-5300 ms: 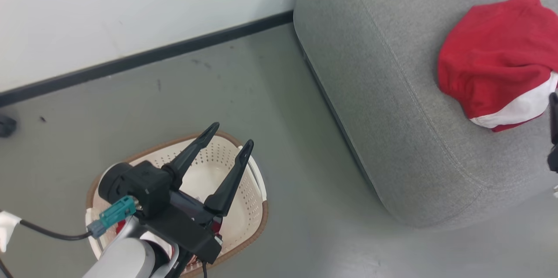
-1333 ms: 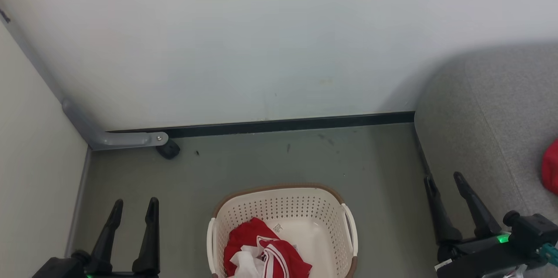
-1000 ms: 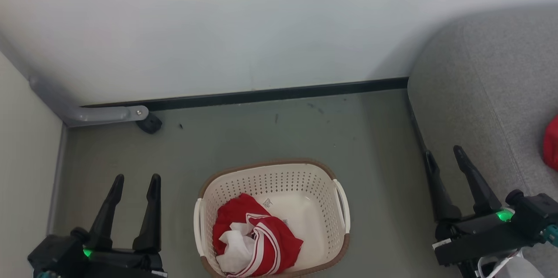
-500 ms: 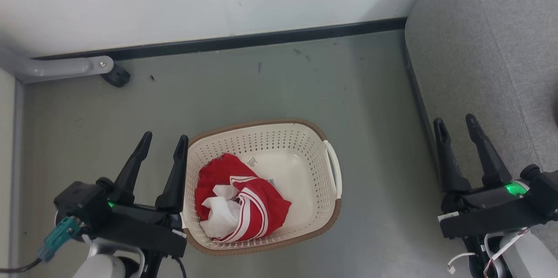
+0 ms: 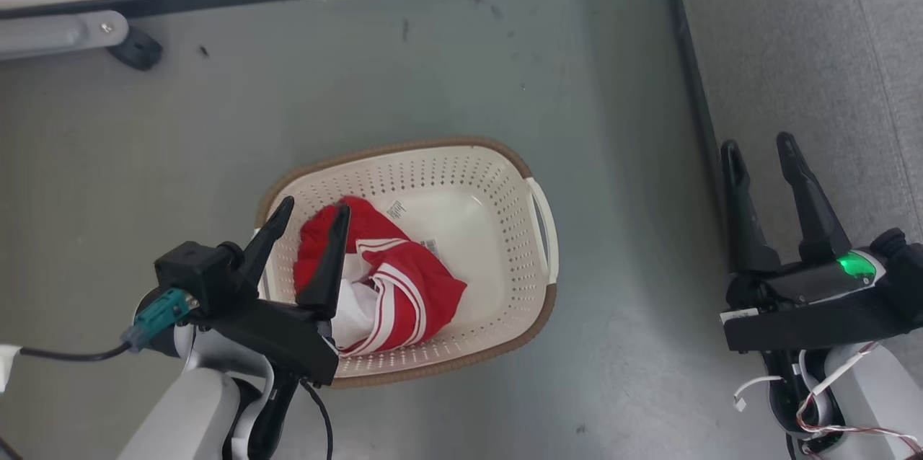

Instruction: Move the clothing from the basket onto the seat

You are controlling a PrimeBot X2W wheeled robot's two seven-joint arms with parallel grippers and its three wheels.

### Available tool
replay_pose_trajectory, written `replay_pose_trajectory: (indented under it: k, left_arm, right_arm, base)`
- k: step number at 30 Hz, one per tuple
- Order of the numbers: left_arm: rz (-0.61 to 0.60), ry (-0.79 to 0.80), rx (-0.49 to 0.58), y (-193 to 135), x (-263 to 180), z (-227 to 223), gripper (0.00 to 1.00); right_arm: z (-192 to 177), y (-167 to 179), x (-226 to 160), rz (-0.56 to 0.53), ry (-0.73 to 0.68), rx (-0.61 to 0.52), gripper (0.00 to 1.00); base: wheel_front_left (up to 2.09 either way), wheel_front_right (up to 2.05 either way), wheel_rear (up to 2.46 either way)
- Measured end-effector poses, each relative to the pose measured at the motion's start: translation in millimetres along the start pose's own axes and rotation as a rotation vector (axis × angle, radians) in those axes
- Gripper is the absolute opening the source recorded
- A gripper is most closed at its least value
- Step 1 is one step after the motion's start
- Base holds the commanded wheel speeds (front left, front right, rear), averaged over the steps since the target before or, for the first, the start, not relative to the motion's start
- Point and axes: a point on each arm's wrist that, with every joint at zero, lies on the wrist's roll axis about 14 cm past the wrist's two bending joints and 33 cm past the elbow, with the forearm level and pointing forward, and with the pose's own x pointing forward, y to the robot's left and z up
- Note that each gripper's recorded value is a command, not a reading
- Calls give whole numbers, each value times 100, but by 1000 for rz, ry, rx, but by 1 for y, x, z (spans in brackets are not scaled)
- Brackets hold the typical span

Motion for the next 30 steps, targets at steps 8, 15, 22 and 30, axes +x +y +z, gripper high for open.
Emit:
replay_pose_trajectory:
  k: [8,15,22,30]
  left_arm:
    - [18,157,5,16,24,-48,100]
    - [4,281,25,20,44,-87,100]
    - [0,393,22,24,58,-125,100]
    - [13,511,31,37,72,-165,100]
  right_arm:
    - [-16,-11,4,-35,25,8,100]
    - [-29,-19,9,-54,44,16,100]
    - [-50,-25,9,-77,83,29,100]
    - [-73,-32,4,-109,133,36,100]
  base:
    - [0,0,0]
    - [0,0,0]
    - [0,0,0]
    - [0,0,0]
